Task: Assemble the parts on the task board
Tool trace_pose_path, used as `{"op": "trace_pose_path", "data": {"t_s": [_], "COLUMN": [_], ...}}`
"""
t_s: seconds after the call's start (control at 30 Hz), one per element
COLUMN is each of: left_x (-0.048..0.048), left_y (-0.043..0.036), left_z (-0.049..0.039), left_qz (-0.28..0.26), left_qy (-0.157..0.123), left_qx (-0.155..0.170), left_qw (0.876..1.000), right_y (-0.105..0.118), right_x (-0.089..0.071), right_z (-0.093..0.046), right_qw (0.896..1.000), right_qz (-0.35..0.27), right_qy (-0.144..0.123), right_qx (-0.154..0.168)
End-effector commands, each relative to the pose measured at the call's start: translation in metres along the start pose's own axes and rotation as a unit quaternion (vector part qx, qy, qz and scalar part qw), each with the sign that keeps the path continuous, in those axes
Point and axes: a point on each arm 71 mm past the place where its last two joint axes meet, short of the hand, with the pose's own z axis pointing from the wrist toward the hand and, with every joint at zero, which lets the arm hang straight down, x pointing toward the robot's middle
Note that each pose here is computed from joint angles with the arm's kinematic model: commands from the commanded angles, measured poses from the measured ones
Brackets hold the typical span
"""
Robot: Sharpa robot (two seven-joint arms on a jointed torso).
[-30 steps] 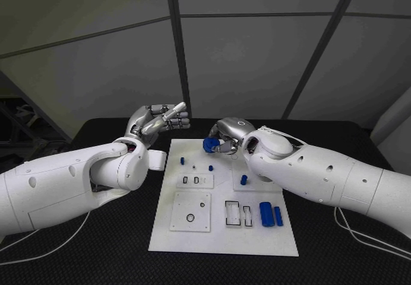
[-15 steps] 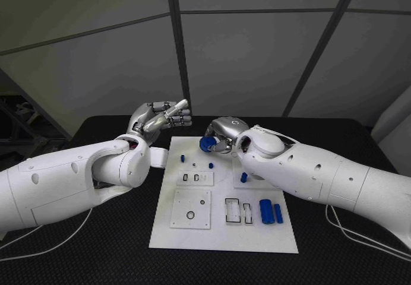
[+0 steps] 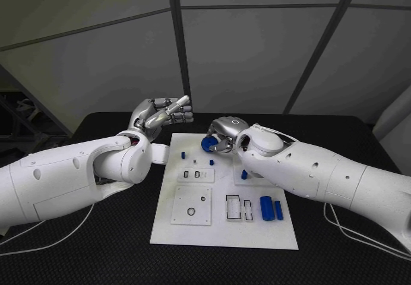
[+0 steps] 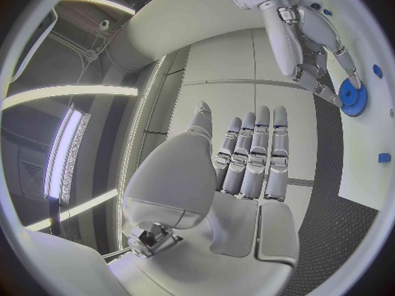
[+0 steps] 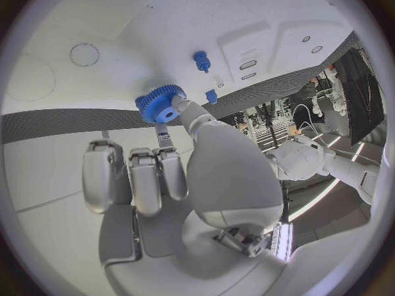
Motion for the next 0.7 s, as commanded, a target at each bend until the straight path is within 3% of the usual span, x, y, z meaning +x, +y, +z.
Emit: {"op": "trace_pose_path", "data": {"t_s": [0.03, 0.7], "left_x": [0.0011, 0.0022], "left_y": [-0.0015, -0.0008], "left_z": [0.0002, 0.0014], "left_qz": [-0.002, -0.002], "left_qy": [0.006, 0.007], "left_qx": [0.004, 0.003], "left_qw": [1.0, 1.0], "right_y": [0.0006, 0.0051], "right_x": [0.001, 0.0082], "right_z": [0.0008, 0.0041], "right_qw": [1.0, 1.0], "right_qz": [-0.006, -0.006], "right_qy": [0.006, 0.026], "right_qx": [-0.001, -0.01]}}
